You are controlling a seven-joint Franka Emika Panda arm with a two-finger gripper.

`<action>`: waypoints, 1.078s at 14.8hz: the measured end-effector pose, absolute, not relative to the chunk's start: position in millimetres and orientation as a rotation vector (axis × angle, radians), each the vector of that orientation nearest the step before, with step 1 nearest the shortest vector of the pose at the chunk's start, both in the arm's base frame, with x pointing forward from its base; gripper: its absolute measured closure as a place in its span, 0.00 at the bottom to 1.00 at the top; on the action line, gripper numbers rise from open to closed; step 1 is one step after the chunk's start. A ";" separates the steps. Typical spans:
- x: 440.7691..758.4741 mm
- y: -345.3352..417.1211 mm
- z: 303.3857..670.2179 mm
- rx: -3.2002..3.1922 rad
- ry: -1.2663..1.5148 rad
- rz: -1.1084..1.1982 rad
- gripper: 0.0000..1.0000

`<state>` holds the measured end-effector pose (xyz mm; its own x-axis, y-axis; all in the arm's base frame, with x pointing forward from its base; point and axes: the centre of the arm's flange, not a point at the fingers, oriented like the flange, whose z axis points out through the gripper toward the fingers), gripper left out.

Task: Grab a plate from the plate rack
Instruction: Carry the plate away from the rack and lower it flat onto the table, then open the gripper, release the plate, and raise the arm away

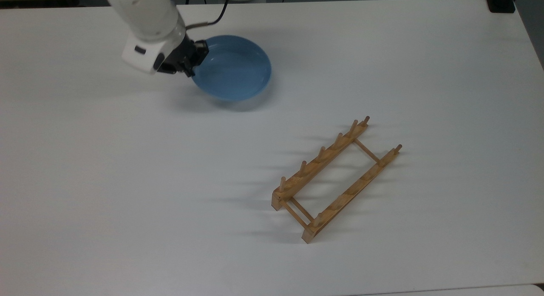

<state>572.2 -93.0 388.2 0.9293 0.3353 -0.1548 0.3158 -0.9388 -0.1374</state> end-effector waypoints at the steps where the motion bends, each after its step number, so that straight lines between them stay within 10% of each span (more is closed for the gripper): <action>1: 574.9 -99.5 372.5 -2.974 -0.490 0.279 0.95; 8: 581.7 -102.6 343.1 -2.974 -0.482 0.280 0.94; 16: 585.2 -103.5 340.0 -3.012 -0.306 0.276 0.17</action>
